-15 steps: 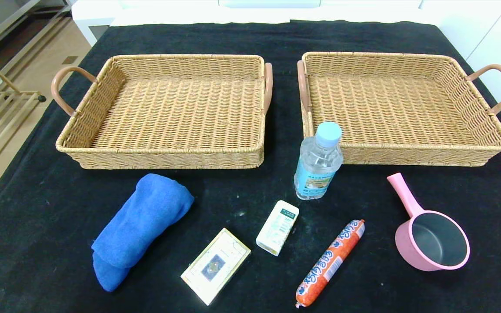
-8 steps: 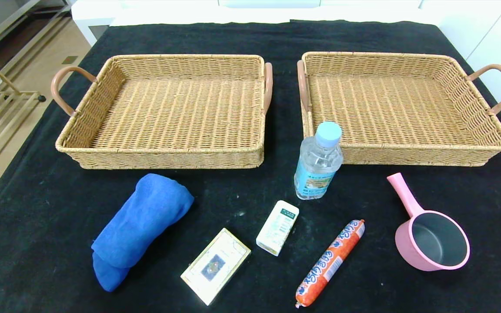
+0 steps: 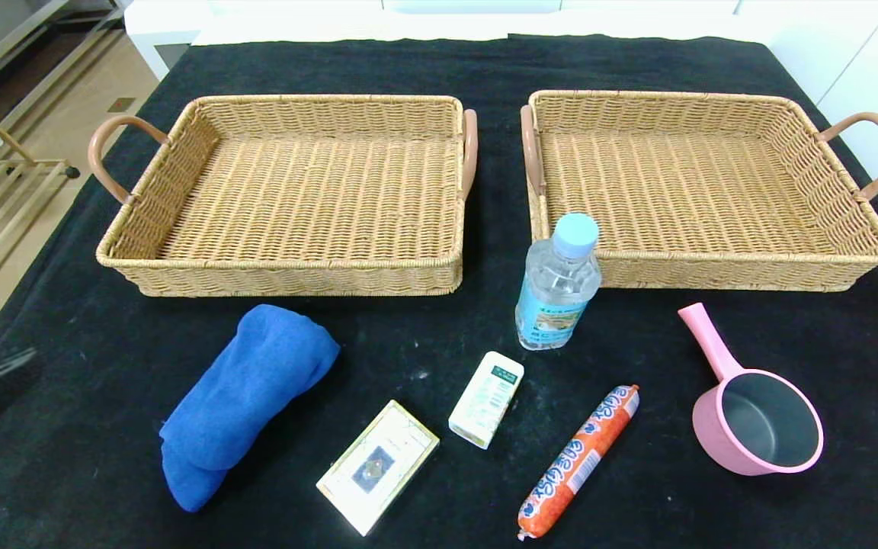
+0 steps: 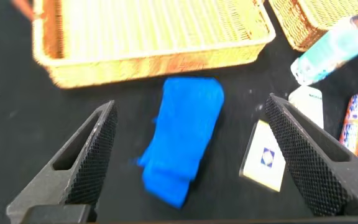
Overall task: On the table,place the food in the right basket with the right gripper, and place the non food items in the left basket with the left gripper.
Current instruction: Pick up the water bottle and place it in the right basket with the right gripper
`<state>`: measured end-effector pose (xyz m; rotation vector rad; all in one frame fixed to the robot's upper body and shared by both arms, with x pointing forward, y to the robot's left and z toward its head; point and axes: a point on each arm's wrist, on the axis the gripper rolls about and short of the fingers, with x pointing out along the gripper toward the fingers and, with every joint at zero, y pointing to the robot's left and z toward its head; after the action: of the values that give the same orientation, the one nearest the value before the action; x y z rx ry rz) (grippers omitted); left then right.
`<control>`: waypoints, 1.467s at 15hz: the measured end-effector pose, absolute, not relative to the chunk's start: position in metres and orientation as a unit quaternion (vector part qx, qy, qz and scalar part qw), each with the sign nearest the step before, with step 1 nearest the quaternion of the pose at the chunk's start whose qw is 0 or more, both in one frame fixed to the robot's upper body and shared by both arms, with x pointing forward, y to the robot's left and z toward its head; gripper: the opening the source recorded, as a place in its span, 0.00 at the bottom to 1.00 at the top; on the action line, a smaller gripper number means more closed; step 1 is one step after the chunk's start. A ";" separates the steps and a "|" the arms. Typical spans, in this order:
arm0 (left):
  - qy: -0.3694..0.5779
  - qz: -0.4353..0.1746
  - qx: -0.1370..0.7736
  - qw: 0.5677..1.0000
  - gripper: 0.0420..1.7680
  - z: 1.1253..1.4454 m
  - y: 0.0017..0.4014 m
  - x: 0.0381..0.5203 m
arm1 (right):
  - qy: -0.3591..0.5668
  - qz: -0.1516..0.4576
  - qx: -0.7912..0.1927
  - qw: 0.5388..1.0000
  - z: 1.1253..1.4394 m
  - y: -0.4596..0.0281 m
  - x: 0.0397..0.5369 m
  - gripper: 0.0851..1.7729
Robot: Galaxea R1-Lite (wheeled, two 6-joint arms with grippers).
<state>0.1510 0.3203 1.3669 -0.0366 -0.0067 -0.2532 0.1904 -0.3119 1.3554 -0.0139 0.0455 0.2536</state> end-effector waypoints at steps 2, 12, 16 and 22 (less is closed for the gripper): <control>0.012 -0.152 -0.017 0.988 0.97 1.371 0.314 0.172 | 0.037 0.160 -0.010 0.986 1.360 -0.299 0.206 0.96; 0.048 -0.252 0.040 0.966 0.97 1.387 0.284 0.231 | 0.096 0.267 -0.031 0.959 1.355 -0.240 0.251 0.96; 0.056 -0.280 0.061 0.956 0.97 1.384 0.271 0.241 | 0.107 0.263 -0.048 0.958 1.350 -0.215 0.255 0.96; 0.064 -0.286 0.063 0.954 0.97 1.382 0.267 0.246 | 0.088 0.247 -0.057 0.963 1.339 -0.167 0.267 0.96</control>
<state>0.2460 0.2668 1.3816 0.1278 0.1305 -0.5806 0.2667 -0.1669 1.3391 -0.1161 0.1772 0.4997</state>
